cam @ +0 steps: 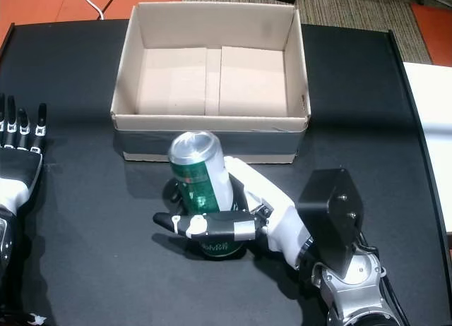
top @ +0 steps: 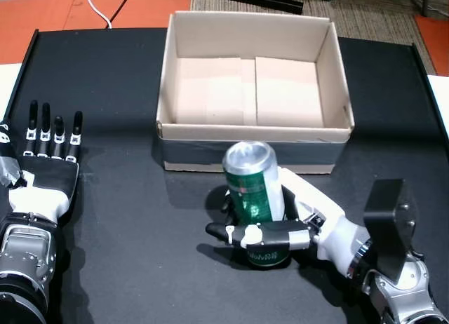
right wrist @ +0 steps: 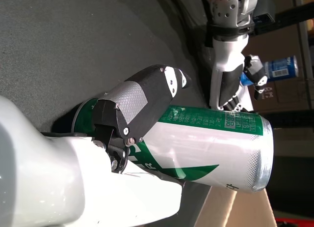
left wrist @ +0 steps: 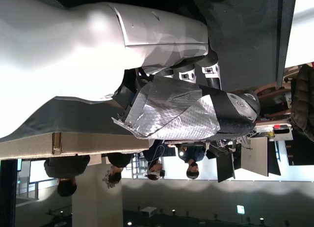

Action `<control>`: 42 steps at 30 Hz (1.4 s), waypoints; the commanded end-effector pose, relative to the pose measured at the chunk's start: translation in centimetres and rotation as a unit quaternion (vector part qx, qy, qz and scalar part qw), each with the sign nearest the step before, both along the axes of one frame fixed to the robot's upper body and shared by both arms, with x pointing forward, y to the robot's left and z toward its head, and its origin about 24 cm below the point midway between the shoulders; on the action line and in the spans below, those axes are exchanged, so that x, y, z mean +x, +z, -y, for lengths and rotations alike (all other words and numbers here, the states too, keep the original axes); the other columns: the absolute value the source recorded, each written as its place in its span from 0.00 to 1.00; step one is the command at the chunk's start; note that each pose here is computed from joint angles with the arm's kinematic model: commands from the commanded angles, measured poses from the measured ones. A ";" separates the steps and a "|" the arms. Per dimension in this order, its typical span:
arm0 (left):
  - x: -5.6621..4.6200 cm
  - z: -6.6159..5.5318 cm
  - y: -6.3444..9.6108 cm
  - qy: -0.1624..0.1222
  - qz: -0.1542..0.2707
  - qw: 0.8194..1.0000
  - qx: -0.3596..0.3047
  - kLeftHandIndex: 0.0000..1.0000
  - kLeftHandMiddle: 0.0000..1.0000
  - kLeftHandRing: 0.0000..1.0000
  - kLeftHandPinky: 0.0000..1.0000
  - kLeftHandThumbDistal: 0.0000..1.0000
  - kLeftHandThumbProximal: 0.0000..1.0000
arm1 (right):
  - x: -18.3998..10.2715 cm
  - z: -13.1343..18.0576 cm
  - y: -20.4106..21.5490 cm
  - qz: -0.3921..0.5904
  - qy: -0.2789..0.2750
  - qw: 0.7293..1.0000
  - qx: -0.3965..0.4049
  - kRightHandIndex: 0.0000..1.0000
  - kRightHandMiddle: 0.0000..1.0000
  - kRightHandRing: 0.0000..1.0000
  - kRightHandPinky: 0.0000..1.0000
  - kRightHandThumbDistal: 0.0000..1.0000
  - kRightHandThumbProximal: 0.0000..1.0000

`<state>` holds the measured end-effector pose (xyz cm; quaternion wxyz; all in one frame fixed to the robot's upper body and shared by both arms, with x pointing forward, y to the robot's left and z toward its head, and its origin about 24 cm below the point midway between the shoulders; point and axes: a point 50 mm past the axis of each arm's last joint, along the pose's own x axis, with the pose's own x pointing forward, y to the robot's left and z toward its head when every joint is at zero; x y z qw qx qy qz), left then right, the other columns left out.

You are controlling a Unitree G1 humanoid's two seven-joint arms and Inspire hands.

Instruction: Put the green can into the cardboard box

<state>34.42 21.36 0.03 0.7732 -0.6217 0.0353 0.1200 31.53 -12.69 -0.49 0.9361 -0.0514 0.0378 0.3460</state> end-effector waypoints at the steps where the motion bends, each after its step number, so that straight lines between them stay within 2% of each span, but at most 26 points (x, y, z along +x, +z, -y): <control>1: -0.8 0.2 -1.2 0.002 -0.025 1.000 -0.007 0.60 0.34 0.47 0.63 0.56 0.78 | -0.1 0.5 0.0 0.004 -0.011 1.000 0.010 0.07 0.10 0.14 0.25 0.40 0.00; 3: -0.8 0.2 -1.2 0.002 -0.025 1.000 -0.007 0.60 0.34 0.45 0.63 0.56 0.77 | 0.0 0.6 0.1 0.006 -0.013 1.000 0.007 0.09 0.10 0.15 0.25 0.37 0.00; 6: -0.7 0.3 -1.1 0.001 -0.023 1.000 -0.008 0.61 0.35 0.46 0.65 0.56 0.78 | 0.1 0.6 0.3 0.015 -0.014 1.000 0.006 0.06 0.08 0.14 0.25 0.39 0.02; 7: -0.8 0.3 -1.1 0.001 -0.022 1.000 -0.010 0.62 0.36 0.46 0.65 0.55 0.77 | 0.1 0.5 0.5 0.024 -0.015 1.000 0.007 0.05 0.07 0.13 0.25 0.39 0.09; 9: -0.8 0.3 -1.1 0.002 -0.021 1.000 -0.013 0.62 0.36 0.46 0.65 0.54 0.76 | 0.3 0.4 1.0 0.047 -0.015 0.999 -0.002 0.04 0.06 0.11 0.24 0.39 0.14; 11: -0.8 0.3 -1.2 0.002 -0.020 1.000 -0.016 0.62 0.38 0.48 0.67 0.54 0.75 | 0.6 0.2 2.0 0.107 -0.013 0.993 -0.047 0.03 0.05 0.10 0.21 0.41 0.09; 13: -0.8 0.3 -1.2 0.002 -0.021 1.000 -0.016 0.61 0.36 0.45 0.65 0.56 0.73 | 0.7 -0.1 3.2 0.181 -0.010 0.980 -0.080 0.00 0.01 0.06 0.21 0.44 0.14; 14: -0.8 0.4 -1.2 0.002 -0.021 1.000 -0.017 0.60 0.35 0.46 0.68 0.57 0.72 | 0.7 -0.3 3.9 0.218 -0.011 0.972 -0.087 0.00 0.00 0.04 0.21 0.47 0.12; 16: -0.8 0.4 -1.3 0.001 -0.021 1.000 -0.017 0.59 0.35 0.46 0.68 0.57 0.71 | 0.7 -0.8 5.4 0.287 -0.003 0.954 -0.084 0.03 0.05 0.11 0.23 0.47 0.09; 18: -0.8 0.5 -1.2 0.000 -0.023 1.000 -0.016 0.59 0.35 0.47 0.69 0.56 0.73 | 0.9 -1.2 7.0 0.335 0.008 0.940 -0.068 0.04 0.06 0.14 0.25 0.50 0.01; 22: -0.7 0.7 -1.2 0.001 -0.028 1.000 -0.014 0.59 0.35 0.47 0.71 0.54 0.76 | 1.3 -1.6 10.1 0.412 0.021 0.910 -0.040 0.00 0.00 0.09 0.24 0.58 0.00; 26: -0.7 0.7 -1.2 -0.001 -0.026 1.000 -0.016 0.62 0.37 0.50 0.75 0.53 0.76 | 1.9 -1.6 13.2 0.471 0.032 0.881 -0.026 0.00 0.00 0.04 0.24 0.60 0.00; 29: -0.7 0.8 -1.2 -0.002 -0.024 1.000 -0.019 0.64 0.38 0.51 0.71 0.53 0.74 | 2.4 -1.5 15.2 0.496 0.038 0.867 -0.024 0.04 0.06 0.08 0.24 0.58 0.00; 31: -0.7 0.8 -1.2 -0.002 -0.024 1.000 -0.019 0.64 0.38 0.51 0.70 0.52 0.72 | 2.8 -1.4 16.5 0.510 0.037 0.859 -0.026 0.01 0.05 0.08 0.24 0.59 0.00; 33: -0.6 0.9 -1.2 0.001 -0.035 0.999 -0.023 0.59 0.34 0.44 0.63 0.59 0.68 | 3.2 -1.4 17.8 0.526 0.028 0.850 -0.022 0.02 0.05 0.07 0.22 0.66 0.00; 35: -0.5 0.9 -1.2 0.002 -0.046 0.999 -0.025 0.57 0.33 0.40 0.60 0.57 0.70 | 3.5 -1.5 19.2 0.543 0.014 0.839 -0.020 0.00 0.03 0.05 0.22 0.70 0.00; 36: -0.5 0.9 -1.2 0.001 -0.047 0.999 -0.026 0.56 0.32 0.39 0.59 0.57 0.70 | 3.7 -1.6 20.0 0.551 0.006 0.834 -0.021 0.00 0.01 0.04 0.21 0.68 0.00; 38: -0.4 1.0 -1.1 0.003 -0.049 0.998 -0.031 0.55 0.32 0.40 0.60 0.55 0.70 | 4.2 -1.7 21.3 0.563 -0.011 0.826 -0.026 0.00 0.00 0.01 0.20 0.70 0.04; 40: -0.4 1.0 -1.1 0.005 -0.052 0.998 -0.031 0.54 0.32 0.42 0.61 0.55 0.72 | 4.9 -1.7 22.6 0.568 -0.032 0.822 -0.043 0.09 0.11 0.10 0.21 0.62 0.06; 41: -0.4 1.1 -1.1 0.004 -0.052 0.998 -0.031 0.54 0.32 0.41 0.60 0.55 0.71 | 5.4 -1.7 23.3 0.564 -0.043 0.823 -0.050 0.13 0.13 0.12 0.22 0.60 0.04; 42: -0.4 1.1 -1.2 0.003 -0.052 0.998 -0.031 0.55 0.32 0.41 0.61 0.58 0.71 | 5.8 -1.6 24.1 0.561 -0.058 0.824 -0.059 0.14 0.14 0.12 0.22 0.60 0.09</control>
